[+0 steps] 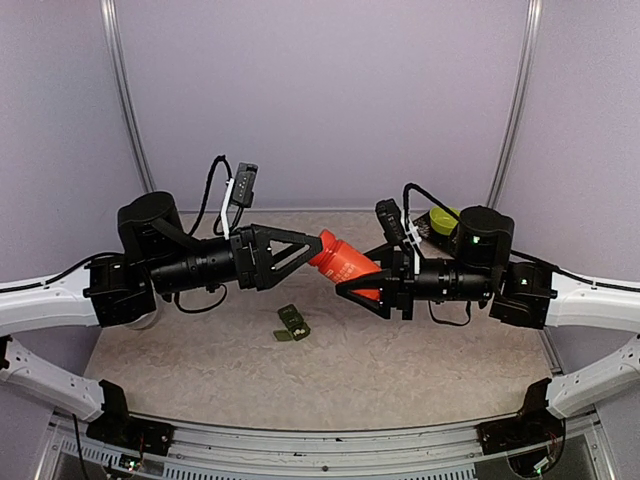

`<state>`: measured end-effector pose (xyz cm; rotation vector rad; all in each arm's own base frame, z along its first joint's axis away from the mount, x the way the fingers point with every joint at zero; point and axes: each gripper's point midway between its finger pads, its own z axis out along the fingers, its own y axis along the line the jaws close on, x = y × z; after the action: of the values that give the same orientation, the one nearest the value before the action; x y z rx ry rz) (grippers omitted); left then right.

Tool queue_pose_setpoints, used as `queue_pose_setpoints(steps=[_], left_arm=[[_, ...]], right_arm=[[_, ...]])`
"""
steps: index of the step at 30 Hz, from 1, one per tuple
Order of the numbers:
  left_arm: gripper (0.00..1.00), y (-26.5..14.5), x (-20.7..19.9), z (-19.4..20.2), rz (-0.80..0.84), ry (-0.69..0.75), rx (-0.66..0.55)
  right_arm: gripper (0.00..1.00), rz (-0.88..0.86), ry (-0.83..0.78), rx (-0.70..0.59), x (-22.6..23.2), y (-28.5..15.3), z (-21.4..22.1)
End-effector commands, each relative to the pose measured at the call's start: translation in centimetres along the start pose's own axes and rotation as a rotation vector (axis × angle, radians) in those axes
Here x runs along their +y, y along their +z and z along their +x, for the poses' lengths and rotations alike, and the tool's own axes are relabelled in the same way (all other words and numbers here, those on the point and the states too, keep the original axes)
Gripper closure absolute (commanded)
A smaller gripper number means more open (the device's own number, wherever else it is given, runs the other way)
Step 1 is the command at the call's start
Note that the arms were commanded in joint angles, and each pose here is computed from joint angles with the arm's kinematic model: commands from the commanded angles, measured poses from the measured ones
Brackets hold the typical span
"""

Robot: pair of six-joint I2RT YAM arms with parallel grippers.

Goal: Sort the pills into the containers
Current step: Screw the lid of the pill bottle onto the pill bottle.

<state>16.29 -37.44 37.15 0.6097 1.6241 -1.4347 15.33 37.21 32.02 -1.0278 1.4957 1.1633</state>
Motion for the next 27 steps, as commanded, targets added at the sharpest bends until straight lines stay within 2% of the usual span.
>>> queue_pose_setpoints(steps=[1,9,27], left_arm=[[0.01,0.5,-0.1,-1.4,0.002,-0.034,-0.079],[0.01,1.1,0.9,-0.9,-0.034,-0.028,-0.066],[0.01,2.0,0.1,-0.9,0.016,-0.021,-0.049]], right_arm=[[1.0,0.021,-0.058,-0.069,0.3,-0.1,-2.3],[1.0,0.019,-0.069,-0.093,0.5,-0.4,-2.9],[1.0,0.02,-0.076,-0.074,0.0,0.6,-2.1]])
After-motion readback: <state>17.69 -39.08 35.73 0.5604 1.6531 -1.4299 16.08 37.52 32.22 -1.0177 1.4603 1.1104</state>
